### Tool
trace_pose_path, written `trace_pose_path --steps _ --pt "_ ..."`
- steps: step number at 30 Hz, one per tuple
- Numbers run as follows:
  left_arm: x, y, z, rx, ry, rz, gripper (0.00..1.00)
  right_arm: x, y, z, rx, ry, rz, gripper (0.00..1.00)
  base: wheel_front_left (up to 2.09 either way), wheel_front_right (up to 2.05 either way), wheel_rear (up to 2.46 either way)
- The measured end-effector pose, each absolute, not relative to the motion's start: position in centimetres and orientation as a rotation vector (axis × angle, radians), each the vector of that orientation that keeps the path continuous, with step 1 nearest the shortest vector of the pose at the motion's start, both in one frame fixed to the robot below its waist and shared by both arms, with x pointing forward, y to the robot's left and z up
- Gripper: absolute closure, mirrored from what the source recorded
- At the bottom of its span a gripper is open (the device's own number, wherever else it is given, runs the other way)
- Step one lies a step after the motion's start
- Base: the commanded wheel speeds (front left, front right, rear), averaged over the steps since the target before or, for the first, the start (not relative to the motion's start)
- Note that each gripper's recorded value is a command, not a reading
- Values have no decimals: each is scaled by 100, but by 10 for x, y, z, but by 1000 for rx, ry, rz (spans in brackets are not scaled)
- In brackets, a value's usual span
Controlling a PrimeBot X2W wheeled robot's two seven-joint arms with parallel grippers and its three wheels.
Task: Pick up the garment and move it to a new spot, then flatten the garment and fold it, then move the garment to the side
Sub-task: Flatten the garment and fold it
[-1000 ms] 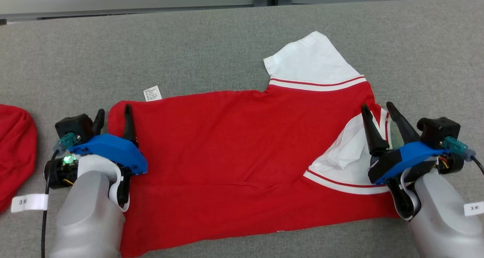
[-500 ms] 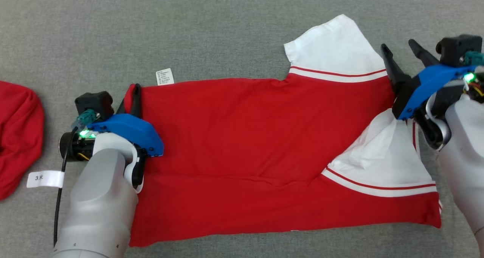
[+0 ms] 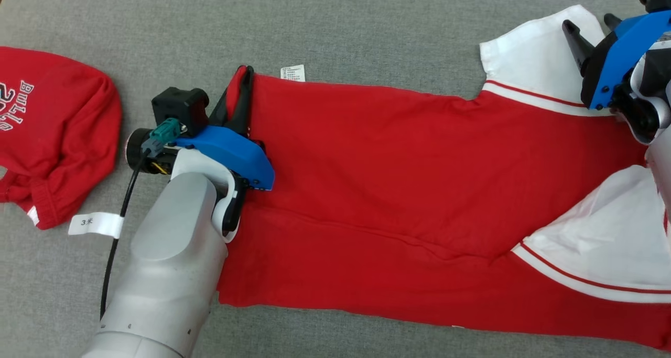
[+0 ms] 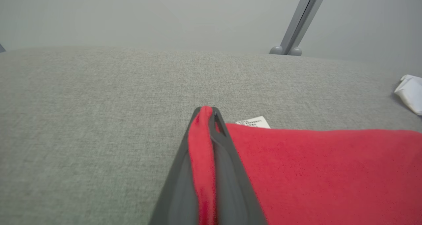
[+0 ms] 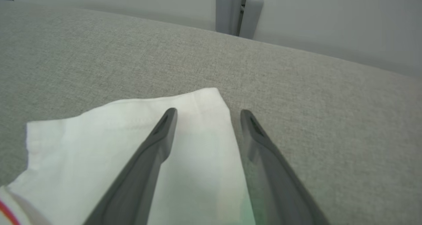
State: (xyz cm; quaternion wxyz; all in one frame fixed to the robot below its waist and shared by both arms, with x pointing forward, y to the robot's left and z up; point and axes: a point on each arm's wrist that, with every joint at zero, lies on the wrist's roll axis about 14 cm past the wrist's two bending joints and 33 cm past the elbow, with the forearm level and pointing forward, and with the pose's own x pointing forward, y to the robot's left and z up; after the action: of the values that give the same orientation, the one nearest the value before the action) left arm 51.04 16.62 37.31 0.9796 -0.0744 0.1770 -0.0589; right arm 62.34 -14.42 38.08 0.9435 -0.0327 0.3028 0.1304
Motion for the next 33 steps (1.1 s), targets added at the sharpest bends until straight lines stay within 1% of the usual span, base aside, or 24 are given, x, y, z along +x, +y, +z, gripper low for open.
trace_pose_path --steps 7,8,9,10,12,14,16,19,21,28,33 --pt "509 162 368 -171 362 -137 100 634 -137 360 -72 665 268 0 0 0 0" --pt "509 162 367 -172 363 -137 100 635 -136 358 -72 668 268 35 0 0 0" --pt "508 162 366 -176 364 -135 100 635 -136 358 -73 668 268 79 0 0 0" --pt "509 162 367 -177 363 -136 100 634 -136 357 -71 670 268 100 0 0 0" --pt "510 161 368 -187 359 -133 100 636 -134 359 -58 652 267 100 0 0 0" --pt "514 162 373 -190 337 -131 100 641 -137 364 -50 598 258 100 0 0 0" --pt "523 161 386 -186 288 -138 100 649 -142 376 -37 511 241 100 0 0 0" --pt "537 162 412 -174 197 -138 100 664 -153 410 -30 342 212 100 0 0 0" --pt "542 163 424 -165 154 -137 100 667 -159 425 -25 276 192 100 0 0 0" --pt "542 158 424 -138 139 -148 100 662 -172 454 37 175 152 100 0 0 0" --pt "534 162 422 -129 146 -136 100 640 -171 473 139 95 161 100 0 0 0"
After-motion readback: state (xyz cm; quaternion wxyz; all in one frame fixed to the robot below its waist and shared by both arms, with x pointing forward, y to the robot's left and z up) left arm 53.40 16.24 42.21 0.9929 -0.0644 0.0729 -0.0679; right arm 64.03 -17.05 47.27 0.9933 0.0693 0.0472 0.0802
